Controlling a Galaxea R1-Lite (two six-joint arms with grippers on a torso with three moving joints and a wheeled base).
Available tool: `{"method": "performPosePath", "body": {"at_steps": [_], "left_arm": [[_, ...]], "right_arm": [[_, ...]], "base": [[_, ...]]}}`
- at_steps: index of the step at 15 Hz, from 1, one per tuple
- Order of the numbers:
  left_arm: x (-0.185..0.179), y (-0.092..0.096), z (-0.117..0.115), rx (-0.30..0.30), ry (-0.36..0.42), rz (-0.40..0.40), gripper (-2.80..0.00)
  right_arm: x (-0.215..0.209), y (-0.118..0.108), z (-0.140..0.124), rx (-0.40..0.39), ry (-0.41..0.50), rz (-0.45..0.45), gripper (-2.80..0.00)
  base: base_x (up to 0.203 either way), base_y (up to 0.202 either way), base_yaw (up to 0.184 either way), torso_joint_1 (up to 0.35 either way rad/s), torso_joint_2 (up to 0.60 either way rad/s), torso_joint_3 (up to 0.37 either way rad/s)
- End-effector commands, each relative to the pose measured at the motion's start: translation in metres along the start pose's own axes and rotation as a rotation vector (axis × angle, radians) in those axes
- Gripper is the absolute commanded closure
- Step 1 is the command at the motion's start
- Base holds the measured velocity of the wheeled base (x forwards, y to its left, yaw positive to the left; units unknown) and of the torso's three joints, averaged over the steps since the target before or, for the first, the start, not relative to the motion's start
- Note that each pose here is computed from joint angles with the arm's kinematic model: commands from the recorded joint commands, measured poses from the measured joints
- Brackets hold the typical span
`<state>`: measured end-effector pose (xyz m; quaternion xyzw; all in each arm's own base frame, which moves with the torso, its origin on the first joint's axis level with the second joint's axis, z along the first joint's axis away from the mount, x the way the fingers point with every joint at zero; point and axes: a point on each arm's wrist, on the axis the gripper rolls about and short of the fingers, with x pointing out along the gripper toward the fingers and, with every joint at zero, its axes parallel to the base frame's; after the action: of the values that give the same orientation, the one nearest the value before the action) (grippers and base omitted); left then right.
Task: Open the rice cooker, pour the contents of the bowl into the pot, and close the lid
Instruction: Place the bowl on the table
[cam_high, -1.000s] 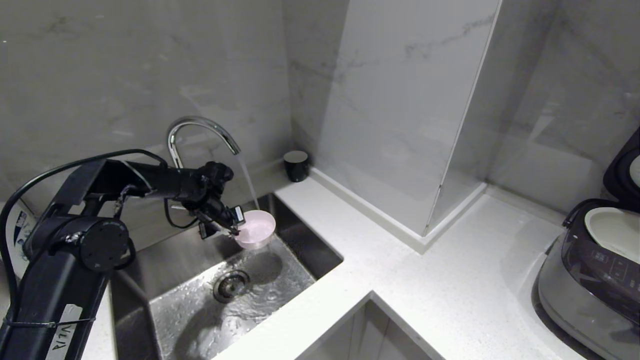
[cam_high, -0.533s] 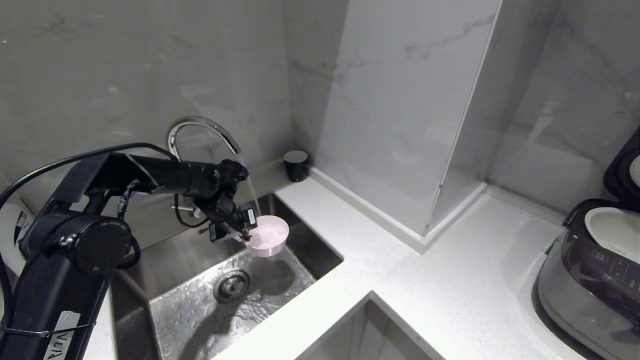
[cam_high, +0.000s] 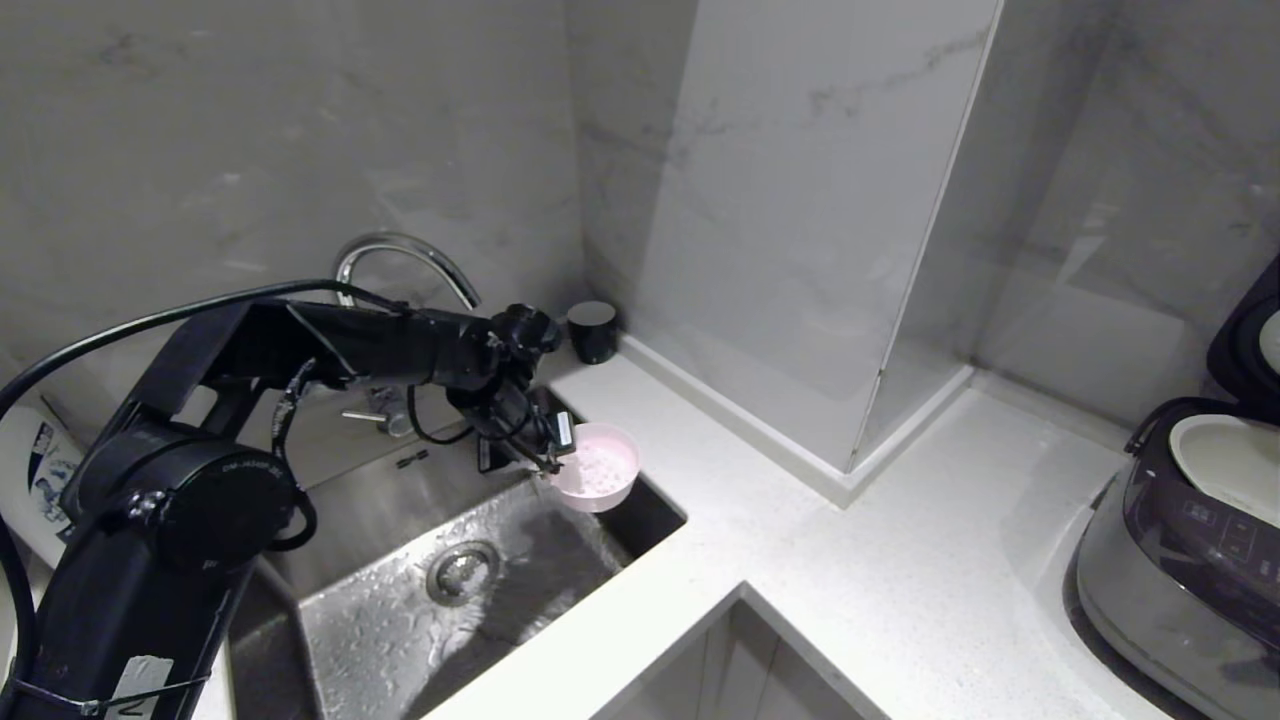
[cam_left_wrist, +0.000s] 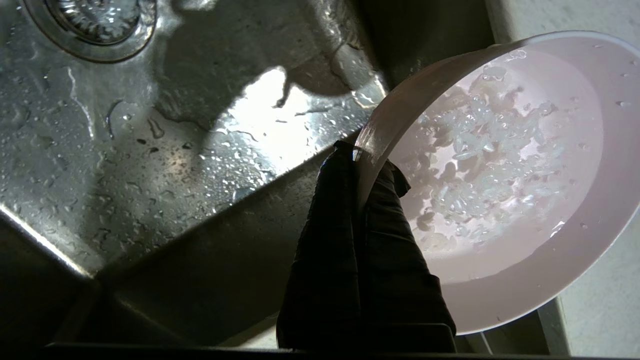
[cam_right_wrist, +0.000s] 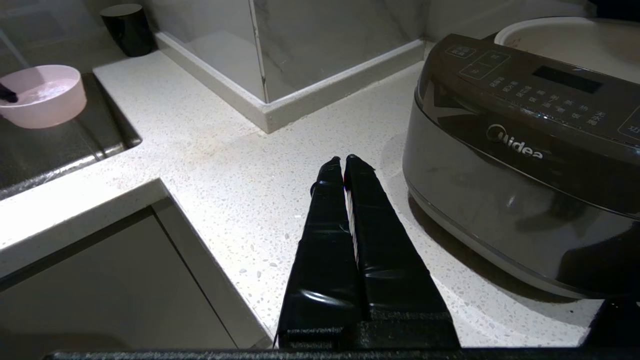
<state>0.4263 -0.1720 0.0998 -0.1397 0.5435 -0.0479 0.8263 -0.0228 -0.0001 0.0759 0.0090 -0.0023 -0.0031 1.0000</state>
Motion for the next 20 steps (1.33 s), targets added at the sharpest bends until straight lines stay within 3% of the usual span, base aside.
{"method": "performPosePath", "body": {"at_steps": [1,5,10,16,20], "left_arm": [[0.0,-0.016,-0.009,0.034,0.01,-0.016,0.0],[0.006,-0.052,-0.035,0.12,0.04,-0.051,0.0],[0.015,-0.081,-0.057,0.18,0.057,-0.086,0.0],[0.031,-0.088,-0.064,0.124,0.053,-0.085,0.0],[0.035,-0.091,-0.069,0.134,0.053,-0.067,0.0]], "right_arm": [[0.0,0.0,0.0,-0.001,0.0,0.0,0.0],[0.0,0.0,0.0,0.0,0.0,0.0,0.0],[0.0,0.0,0.0,0.0,-0.001,0.0,0.0],[0.0,0.0,0.0,0.0,0.0,0.0,0.0],[0.0,0.0,0.0,0.0,0.0,0.0,0.0]], "base": [[0.0,0.0,0.0,0.0,0.0,0.0],[0.0,0.0,0.0,0.0,0.0,0.0],[0.0,0.0,0.0,0.0,0.0,0.0],[0.0,0.0,0.0,0.0,0.0,0.0],[0.0,0.0,0.0,0.0,0.0,0.0]]}}
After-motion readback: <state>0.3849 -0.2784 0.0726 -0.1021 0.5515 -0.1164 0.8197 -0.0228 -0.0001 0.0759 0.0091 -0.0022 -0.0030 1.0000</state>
